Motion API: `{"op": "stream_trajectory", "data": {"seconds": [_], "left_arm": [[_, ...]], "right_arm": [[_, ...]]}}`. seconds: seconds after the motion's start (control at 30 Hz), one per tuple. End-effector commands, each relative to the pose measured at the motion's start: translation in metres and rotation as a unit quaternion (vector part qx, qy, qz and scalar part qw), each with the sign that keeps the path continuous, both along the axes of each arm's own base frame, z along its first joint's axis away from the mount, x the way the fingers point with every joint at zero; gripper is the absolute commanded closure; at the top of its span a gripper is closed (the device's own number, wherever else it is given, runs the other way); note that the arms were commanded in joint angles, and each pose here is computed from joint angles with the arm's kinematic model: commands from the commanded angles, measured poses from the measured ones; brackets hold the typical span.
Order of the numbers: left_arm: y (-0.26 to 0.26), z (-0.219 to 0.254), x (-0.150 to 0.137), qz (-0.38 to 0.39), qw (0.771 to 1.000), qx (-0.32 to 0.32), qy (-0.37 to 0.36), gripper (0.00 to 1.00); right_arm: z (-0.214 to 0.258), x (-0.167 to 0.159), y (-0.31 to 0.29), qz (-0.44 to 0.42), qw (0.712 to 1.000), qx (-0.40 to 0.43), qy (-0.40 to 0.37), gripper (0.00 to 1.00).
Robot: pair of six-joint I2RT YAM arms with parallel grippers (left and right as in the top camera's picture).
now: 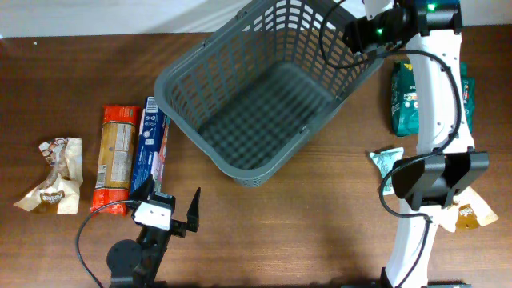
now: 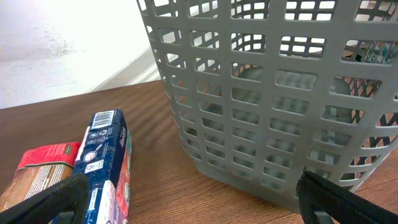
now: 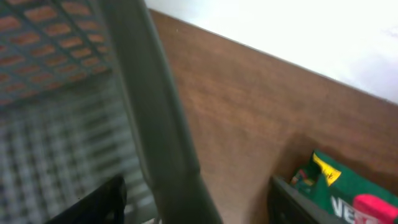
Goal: Pack container
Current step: 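Grip the basket rim with the right gripper and drag it right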
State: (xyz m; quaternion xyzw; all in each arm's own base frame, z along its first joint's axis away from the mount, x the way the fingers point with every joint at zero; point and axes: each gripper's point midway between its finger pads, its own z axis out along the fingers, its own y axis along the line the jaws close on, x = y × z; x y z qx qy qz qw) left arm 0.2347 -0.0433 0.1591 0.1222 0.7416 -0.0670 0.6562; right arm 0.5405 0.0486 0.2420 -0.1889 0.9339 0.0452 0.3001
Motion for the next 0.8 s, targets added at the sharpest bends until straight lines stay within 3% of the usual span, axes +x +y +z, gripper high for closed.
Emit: {"op": "stream_trajectory", "data": {"seconds": [0.0,0.07,0.17,0.47,0.77], "left_arm": [[-0.002,-0.002,0.0,-0.006,1.0,-0.005,0.001,0.01],[-0.002,-0.002,0.0,-0.006,1.0,-0.005,0.001,0.01],[-0.002,-0.002,0.0,-0.006,1.0,-0.005,0.001,0.01],[-0.002,-0.002,0.0,-0.006,1.0,-0.005,0.001,0.01],[-0.002,-0.002,0.0,-0.006,1.0,-0.005,0.001,0.01]], "right_arm": [[-0.009,-0.004,0.001,-0.002,1.0,0.002,0.018,0.5],[-0.01,-0.006,0.001,-0.002,1.0,0.002,0.024,0.62],[-0.01,-0.006,0.001,-0.013,1.0,0.009,0.026,0.65],[-0.006,-0.009,0.002,-0.046,0.998,0.034,0.034,0.89],[-0.014,-0.026,0.001,-0.114,0.987,0.07,0.088,0.96]]}}
